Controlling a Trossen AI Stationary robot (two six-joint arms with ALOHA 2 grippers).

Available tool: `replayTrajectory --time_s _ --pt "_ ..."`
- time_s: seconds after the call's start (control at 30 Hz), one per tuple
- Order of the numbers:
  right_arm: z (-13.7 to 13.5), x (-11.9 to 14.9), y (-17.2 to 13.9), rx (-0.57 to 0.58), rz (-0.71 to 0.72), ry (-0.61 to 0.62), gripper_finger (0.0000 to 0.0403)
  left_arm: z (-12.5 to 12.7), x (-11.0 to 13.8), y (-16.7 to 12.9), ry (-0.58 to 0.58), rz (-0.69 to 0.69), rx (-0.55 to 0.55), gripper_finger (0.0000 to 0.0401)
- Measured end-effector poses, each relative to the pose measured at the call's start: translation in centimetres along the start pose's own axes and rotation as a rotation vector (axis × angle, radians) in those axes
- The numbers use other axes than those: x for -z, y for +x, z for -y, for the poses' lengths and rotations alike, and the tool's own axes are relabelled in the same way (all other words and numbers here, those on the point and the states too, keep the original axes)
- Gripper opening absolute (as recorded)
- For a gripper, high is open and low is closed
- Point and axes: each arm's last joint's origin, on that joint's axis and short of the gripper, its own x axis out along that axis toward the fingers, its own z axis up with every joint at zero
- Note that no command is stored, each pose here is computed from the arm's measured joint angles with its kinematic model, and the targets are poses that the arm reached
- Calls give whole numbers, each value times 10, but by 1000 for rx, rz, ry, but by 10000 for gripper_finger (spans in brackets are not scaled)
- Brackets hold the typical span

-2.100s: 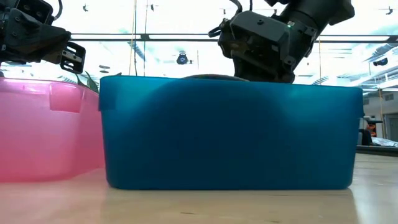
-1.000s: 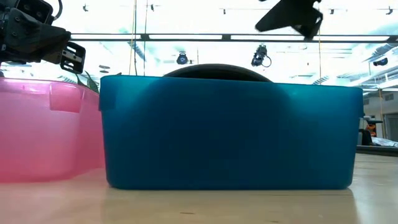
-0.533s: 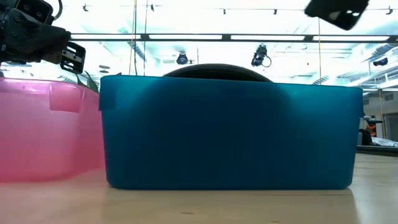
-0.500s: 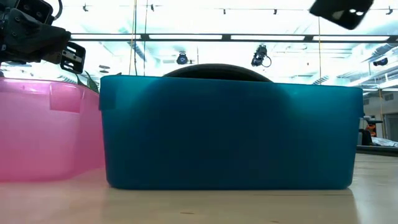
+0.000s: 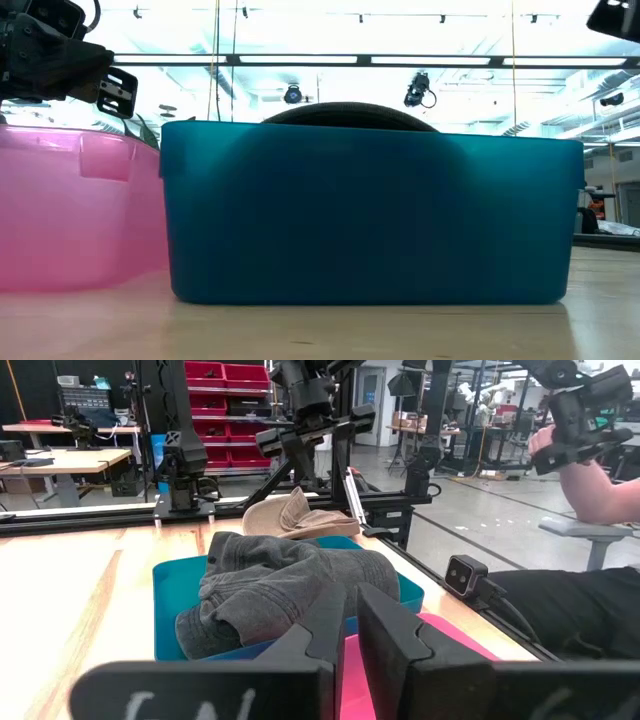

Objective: Pick & Place hat
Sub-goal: Put the bottom brown cap into the red bin

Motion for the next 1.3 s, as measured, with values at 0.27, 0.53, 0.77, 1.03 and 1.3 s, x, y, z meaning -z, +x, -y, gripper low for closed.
replayTrajectory --time_s 0.27,0.53,0.77,1.03,1.3 --pt "-2 11 -2 41 -5 146 205 0 0 0 0 0 0 34" --pt "0 22 16 101 -142 327 205 0 0 0 0 0 0 34" --pt "-5 22 27 81 -122 392 205 0 0 0 0 0 0 34" --pt "-32 4 28 -140 164 82 205 0 0 0 0 0 0 34" --pt "-46 -12 20 -224 398 43 205 0 0 0 0 0 0 34"
